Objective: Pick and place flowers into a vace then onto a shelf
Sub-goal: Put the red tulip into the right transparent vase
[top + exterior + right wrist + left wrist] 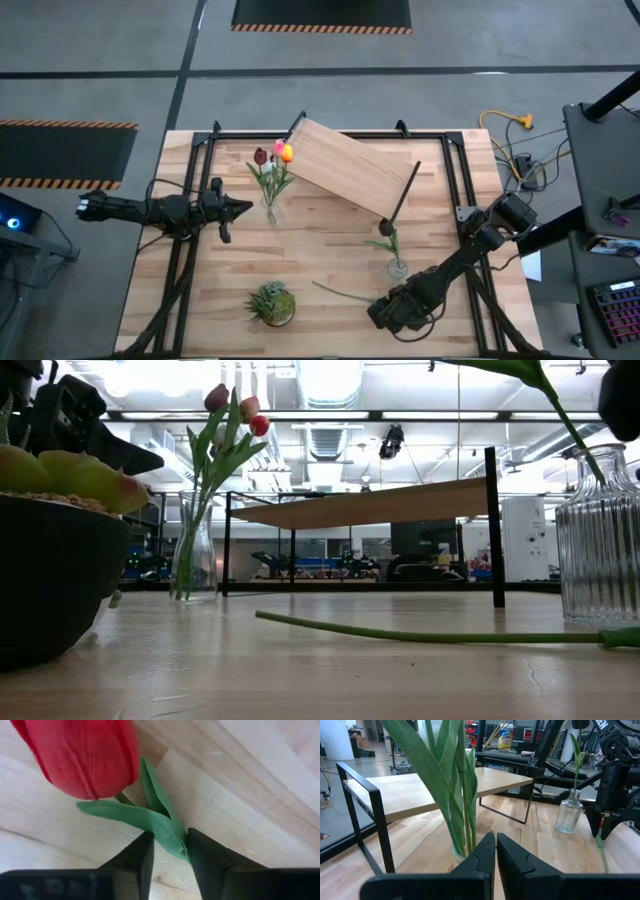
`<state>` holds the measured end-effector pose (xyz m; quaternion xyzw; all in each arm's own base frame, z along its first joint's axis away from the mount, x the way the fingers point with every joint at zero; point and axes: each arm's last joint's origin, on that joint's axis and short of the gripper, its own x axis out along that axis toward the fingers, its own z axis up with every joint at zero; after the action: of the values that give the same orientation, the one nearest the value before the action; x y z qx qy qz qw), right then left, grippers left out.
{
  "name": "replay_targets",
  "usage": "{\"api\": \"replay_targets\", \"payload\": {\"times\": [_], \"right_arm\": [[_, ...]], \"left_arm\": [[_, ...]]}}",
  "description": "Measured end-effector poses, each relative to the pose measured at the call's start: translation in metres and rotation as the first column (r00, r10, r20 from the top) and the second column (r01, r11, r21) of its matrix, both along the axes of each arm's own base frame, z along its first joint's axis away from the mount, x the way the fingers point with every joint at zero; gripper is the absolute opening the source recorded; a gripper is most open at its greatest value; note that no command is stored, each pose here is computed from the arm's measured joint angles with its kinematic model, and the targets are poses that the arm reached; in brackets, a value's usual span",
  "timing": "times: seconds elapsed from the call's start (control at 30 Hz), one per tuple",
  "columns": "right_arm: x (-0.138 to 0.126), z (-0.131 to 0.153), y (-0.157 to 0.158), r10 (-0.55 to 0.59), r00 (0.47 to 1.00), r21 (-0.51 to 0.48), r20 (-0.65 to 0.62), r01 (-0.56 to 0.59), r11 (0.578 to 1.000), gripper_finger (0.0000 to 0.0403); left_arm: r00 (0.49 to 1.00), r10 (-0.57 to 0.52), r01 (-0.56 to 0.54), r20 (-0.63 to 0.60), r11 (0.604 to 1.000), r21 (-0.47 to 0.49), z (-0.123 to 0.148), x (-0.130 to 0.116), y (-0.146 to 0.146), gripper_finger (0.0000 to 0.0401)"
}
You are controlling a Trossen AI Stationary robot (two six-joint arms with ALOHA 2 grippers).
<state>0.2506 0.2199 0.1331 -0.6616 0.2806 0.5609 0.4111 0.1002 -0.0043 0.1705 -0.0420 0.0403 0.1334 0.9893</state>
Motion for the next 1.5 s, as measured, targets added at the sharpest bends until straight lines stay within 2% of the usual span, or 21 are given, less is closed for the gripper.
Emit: {"api": "replay_targets", "payload": {"times": [0.33,0.57,0.77,0.87,0.93,1.03,1.1,1.13,1.2,1.3,1.37,1.43,1.5], "right_arm": [[0.002,0.002,0.003,-0.063,0.998,0.033,0.000,0.063,0.997,0.0016],[0.009,0.013,0.011,-0.185,0.983,0.116,0.003,0.184,0.976,0.0009],[0.015,0.040,0.013,-0.237,0.970,0.189,0.050,0.224,0.956,0.0009],[0.018,0.062,0.011,-0.286,0.957,0.272,0.049,0.262,0.926,0.0009],[0.019,0.078,0.006,-0.326,0.945,0.359,0.001,0.304,0.882,0.0009],[0.020,0.103,-0.002,-0.381,0.921,0.511,-0.077,0.365,0.778,0.0009],[0.019,0.123,-0.007,-0.456,0.882,0.610,-0.118,0.427,0.667,0.0009],[0.020,0.134,-0.010,-0.501,0.852,0.662,-0.148,0.462,0.590,0.0009],[0.022,0.158,-0.017,-0.582,0.786,0.763,-0.209,0.503,0.406,0.0009],[0.020,0.193,-0.032,-0.621,0.723,0.856,-0.301,0.493,0.159,0.0009],[0.016,0.213,-0.042,-0.640,0.688,0.885,-0.343,0.466,0.027,0.0009],[0.008,0.228,-0.050,-0.684,0.615,0.886,-0.394,0.452,-0.104,0.0009],[-0.002,0.241,-0.059,-0.714,0.547,0.879,-0.437,0.428,-0.209,0.0009]], "left_arm": [[1.000,0.000,0.000,0.000,1.000,0.000,0.000,0.000,0.000,0.0000],[1.000,0.000,0.000,0.001,1.000,0.000,0.000,0.000,0.000,0.0000],[1.000,0.000,0.000,0.002,1.000,0.000,0.000,0.000,0.000,0.0000],[1.000,0.000,0.000,0.002,1.000,0.000,0.000,0.000,0.000,0.0000],[1.000,-0.001,0.001,0.004,1.000,-0.001,0.000,0.000,0.000,0.0000],[1.000,0.000,0.000,0.012,1.000,-0.002,0.001,0.000,0.000,0.0000],[1.000,-0.001,0.001,0.018,1.000,-0.003,0.002,0.000,0.000,0.0000],[1.000,0.000,0.000,0.018,1.000,-0.003,0.002,0.000,0.000,0.0000],[1.000,-0.001,0.001,0.017,1.000,-0.003,0.002,0.000,0.000,0.0000],[1.000,0.000,0.001,0.017,1.000,-0.002,0.002,0.000,0.000,0.0000],[1.000,0.000,0.000,0.015,1.000,-0.002,0.002,0.000,0.000,0.0000],[1.000,0.000,0.000,0.016,1.000,-0.002,0.002,0.000,0.000,0.0000],[1.000,0.000,0.000,0.016,1.000,-0.002,0.002,0.000,0.000,0.0000]]}}
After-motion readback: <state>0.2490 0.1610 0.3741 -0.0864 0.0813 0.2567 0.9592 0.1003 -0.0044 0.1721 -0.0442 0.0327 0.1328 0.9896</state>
